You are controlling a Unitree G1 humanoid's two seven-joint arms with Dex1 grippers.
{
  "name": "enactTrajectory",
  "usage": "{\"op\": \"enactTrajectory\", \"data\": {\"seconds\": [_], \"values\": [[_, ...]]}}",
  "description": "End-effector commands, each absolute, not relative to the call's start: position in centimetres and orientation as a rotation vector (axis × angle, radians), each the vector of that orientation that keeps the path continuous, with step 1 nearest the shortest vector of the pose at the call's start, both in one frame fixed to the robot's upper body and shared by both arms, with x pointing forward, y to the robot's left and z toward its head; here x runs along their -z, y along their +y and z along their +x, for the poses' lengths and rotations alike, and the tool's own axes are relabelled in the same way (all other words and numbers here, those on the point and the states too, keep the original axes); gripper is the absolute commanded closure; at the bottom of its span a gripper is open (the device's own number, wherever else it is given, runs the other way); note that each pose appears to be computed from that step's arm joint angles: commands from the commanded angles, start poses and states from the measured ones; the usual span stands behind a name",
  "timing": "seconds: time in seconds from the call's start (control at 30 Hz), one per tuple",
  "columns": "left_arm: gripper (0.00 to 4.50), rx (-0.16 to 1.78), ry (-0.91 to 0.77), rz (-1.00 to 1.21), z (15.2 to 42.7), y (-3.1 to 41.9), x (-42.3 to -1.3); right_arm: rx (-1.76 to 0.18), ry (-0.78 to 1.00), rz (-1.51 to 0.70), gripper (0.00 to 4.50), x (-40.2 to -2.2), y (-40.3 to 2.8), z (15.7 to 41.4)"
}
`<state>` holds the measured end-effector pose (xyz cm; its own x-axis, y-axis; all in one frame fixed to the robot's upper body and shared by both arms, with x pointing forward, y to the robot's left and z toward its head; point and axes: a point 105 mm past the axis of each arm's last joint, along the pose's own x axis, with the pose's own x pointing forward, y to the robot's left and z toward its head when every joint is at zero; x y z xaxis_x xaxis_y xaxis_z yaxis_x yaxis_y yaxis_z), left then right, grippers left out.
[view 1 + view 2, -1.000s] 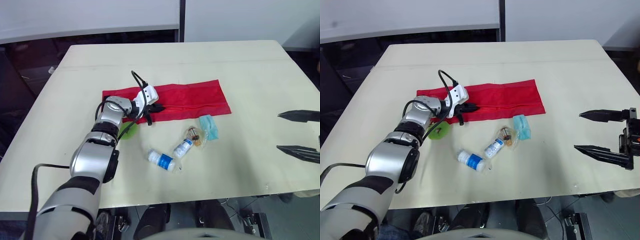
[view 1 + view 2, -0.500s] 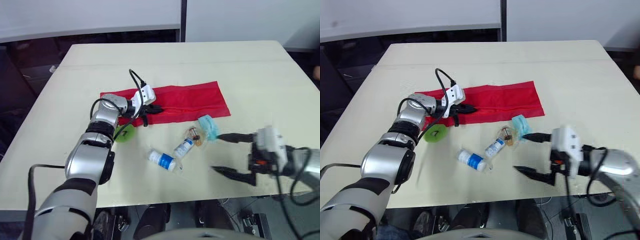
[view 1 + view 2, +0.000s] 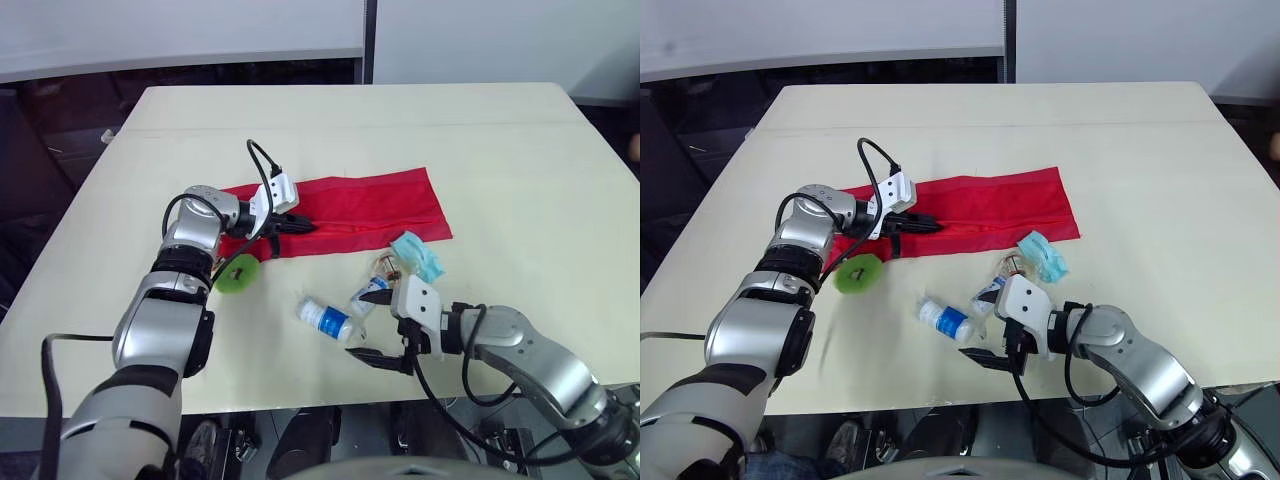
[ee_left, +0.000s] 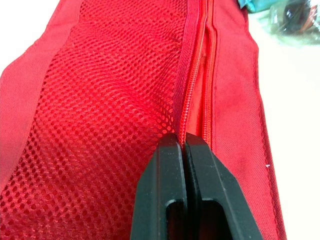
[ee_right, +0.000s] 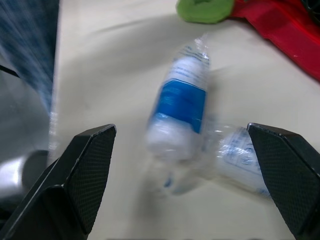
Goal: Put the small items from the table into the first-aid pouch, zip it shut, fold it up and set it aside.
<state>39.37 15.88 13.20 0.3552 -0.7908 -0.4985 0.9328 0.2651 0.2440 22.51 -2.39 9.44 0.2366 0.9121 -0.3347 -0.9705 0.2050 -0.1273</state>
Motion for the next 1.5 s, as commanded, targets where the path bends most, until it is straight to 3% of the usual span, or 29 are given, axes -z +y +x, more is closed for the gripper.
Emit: {"op": "enactTrajectory", "data": {"seconds": [0.03, 0.13, 0.2, 0.47, 0.5, 0.9, 1.5], "values": [[4.45, 1.195, 0.246, 0.557, 39.5, 15.5, -14.5, -1.372, 0.17, -0.369, 0.0, -9.4, -1.7, 22.1], [4.45, 1.194, 0.245, 0.556, 39.5, 15.4, -14.6, -1.388, 0.187, -0.419, 0.0, -8.5, -1.9, 21.8], [4.5, 1.191, 0.244, 0.555, 39.5, 15.4, -14.6, -1.377, 0.188, -0.443, 0.55, -8.1, -2.0, 21.9], [4.5, 1.182, 0.239, 0.554, 39.7, 15.4, -14.8, -1.335, 0.16, -0.449, 4.33, -8.1, -2.2, 22.6], [4.5, 1.181, 0.238, 0.553, 39.8, 15.4, -14.8, -1.338, 0.154, -0.443, 4.47, -8.2, -2.2, 22.5], [4.5, 1.17, 0.212, 0.531, 40.3, 14.6, -15.1, -1.279, 0.099, -0.192, 4.47, -13.9, -4.2, 22.1], [4.5, 1.17, 0.16, 0.506, 40.7, 13.5, -15.6, -0.858, 0.132, -0.159, 4.47, -15.6, -16.4, 27.3]]}}
